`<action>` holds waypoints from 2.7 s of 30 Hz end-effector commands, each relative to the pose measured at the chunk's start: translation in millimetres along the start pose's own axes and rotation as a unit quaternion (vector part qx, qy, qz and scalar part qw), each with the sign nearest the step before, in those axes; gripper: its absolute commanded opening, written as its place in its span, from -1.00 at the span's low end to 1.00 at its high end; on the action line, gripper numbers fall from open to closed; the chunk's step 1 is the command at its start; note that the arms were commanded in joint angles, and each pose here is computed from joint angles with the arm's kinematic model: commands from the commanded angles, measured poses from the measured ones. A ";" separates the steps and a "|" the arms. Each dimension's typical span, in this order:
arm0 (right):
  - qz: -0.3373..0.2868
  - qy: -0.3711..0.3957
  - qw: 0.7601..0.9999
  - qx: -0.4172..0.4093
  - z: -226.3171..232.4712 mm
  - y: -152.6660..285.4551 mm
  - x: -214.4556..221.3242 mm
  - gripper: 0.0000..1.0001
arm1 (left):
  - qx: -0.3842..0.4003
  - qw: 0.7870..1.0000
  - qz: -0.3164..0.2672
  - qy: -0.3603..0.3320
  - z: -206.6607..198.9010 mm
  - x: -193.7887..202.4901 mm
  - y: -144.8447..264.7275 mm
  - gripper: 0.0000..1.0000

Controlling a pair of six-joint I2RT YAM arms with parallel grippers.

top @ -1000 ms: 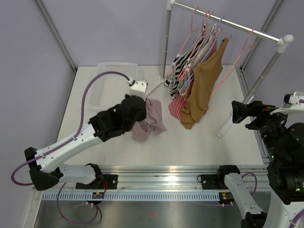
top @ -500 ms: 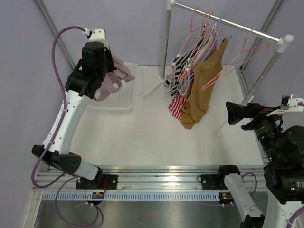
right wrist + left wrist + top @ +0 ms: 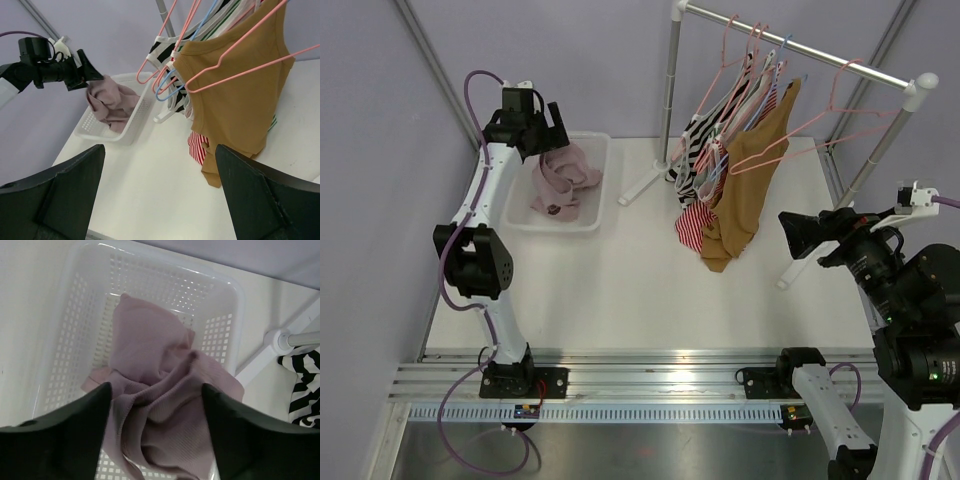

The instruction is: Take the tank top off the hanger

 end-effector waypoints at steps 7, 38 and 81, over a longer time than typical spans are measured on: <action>-0.024 -0.029 0.997 -0.071 17.7 -33.0 -29.1 0.99 | 0.059 0.997 -0.040 0.013 -17.3 -42.2 49.4 0.98; 0.021 -0.045 0.992 0.117 -34.6 -253.5 -17.7 0.39 | 0.143 0.982 0.001 -0.122 -23.0 145.5 239.0 0.98; -0.047 -0.026 0.976 0.212 -28.9 -203.5 -66.9 -1.00 | 0.143 0.980 0.005 -0.139 -9.0 171.8 226.8 0.98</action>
Point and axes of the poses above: each gripper's point midway between its finger pads, its own y axis back along the fingers, its own z axis along the line the jaws close on, x = y × z, the point moved 4 cm from there along y, back along the fingers, and after that the axes turned 5 degrees about y, right-handed, at the moved point
